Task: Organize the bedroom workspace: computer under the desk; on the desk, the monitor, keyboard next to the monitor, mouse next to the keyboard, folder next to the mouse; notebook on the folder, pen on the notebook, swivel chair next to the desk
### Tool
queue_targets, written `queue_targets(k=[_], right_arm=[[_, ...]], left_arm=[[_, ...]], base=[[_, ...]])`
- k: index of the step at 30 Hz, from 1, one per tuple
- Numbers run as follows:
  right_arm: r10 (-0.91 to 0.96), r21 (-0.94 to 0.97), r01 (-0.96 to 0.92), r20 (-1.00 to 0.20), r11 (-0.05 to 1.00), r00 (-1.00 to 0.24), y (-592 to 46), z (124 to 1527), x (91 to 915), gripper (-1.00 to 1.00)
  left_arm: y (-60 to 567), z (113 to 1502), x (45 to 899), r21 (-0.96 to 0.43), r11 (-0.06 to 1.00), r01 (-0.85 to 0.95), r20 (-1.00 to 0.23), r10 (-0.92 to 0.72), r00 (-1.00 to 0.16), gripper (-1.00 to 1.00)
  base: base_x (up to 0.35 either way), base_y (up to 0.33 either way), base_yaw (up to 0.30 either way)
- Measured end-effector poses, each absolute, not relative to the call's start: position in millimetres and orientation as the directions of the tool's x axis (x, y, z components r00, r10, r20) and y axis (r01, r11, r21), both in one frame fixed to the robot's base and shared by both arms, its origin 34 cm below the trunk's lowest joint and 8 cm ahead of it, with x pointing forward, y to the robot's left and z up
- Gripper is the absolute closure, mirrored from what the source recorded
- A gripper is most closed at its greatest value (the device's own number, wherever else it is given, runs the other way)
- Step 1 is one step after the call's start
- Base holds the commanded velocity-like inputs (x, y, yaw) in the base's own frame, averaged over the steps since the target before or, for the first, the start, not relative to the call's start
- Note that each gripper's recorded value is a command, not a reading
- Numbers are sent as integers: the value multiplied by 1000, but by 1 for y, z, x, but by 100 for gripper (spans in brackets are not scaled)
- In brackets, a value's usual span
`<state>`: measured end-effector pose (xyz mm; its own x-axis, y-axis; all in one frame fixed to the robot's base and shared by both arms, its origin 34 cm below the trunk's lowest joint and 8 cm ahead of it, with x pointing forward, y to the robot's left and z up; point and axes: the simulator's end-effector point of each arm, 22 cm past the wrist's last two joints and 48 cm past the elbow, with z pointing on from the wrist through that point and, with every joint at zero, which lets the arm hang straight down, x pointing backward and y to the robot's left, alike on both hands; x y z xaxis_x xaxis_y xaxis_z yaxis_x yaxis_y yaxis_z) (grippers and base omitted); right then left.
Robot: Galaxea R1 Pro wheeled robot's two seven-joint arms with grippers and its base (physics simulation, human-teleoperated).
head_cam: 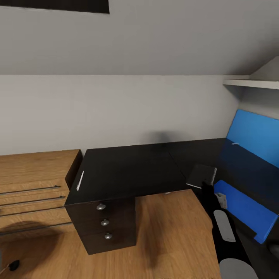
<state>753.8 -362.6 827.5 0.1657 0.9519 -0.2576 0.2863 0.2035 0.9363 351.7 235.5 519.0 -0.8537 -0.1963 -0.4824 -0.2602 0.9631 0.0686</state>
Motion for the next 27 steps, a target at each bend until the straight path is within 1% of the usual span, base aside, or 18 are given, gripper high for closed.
queue_targets(k=[6,11,17,27], right_arm=[[955,940,287,-239,183,174,-372,831,751,100],[954,940,289,-239,181,179,-376,831,750,100],[955,941,286,-238,181,177,-375,832,751,100],[956,944,277,-233,179,177,-374,834,751,100]], left_arm=[[236,518,351,70,963,-260,-481,-196,-855,-100],[236,518,351,71,963,-259,-481,-195,-855,-100],[236,518,351,71,963,-259,-481,-195,-855,-100],[236,518,351,71,963,-260,-481,-195,-855,-100]], base=[[-4,-39,-265],[-52,-260,-217],[-13,-162,-50],[-1,-28,-6]])
